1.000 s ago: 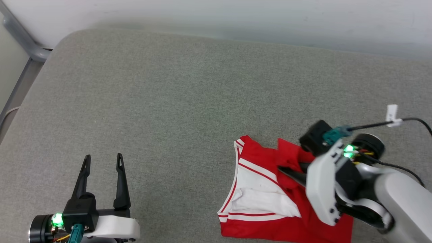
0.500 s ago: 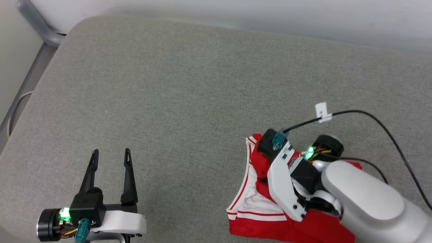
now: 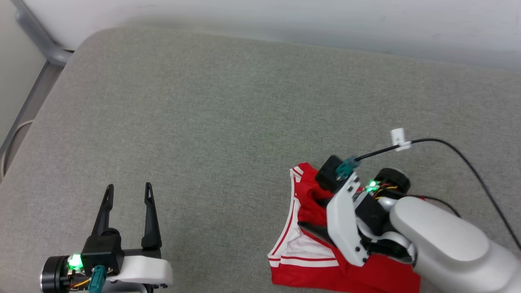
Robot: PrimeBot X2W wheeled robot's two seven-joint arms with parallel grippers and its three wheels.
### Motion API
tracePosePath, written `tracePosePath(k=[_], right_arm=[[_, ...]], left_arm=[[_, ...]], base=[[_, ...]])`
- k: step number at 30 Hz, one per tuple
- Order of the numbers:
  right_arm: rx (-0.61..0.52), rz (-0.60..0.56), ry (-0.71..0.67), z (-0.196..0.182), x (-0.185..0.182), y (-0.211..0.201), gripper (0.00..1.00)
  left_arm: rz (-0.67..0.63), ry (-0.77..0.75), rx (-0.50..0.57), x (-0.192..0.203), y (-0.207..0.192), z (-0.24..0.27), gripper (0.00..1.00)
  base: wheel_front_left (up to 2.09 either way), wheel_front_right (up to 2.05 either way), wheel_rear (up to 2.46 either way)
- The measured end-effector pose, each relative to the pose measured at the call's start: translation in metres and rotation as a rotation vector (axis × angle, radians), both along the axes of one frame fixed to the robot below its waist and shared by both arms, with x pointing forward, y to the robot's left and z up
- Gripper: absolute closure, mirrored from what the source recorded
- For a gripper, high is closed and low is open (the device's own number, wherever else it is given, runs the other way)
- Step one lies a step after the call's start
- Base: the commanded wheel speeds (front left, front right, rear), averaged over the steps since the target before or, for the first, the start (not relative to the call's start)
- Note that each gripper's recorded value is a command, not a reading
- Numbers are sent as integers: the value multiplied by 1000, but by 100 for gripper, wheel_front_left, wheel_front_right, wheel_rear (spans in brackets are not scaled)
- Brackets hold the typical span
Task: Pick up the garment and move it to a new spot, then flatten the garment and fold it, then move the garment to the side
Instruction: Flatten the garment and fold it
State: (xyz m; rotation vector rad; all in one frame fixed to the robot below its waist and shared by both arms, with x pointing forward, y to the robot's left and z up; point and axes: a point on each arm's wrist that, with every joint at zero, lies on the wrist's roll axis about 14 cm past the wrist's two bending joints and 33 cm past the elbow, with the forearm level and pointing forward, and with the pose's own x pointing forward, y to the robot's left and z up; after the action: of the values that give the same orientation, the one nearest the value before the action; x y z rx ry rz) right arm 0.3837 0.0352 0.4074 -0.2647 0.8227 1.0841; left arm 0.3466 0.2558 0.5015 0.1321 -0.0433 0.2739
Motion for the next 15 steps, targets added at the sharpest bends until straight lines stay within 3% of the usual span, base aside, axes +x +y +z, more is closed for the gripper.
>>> tracePosePath(k=[6,15], right_arm=[[148,-119,-152,47,27,-25,0],[287,-395,-473,99,64,-102,0]], left_arm=[[-44,-13,12,2,-11,4,0],[-105,-39,27,7,-25,12,0]], base=[[0,0,0],[0,0,0]])
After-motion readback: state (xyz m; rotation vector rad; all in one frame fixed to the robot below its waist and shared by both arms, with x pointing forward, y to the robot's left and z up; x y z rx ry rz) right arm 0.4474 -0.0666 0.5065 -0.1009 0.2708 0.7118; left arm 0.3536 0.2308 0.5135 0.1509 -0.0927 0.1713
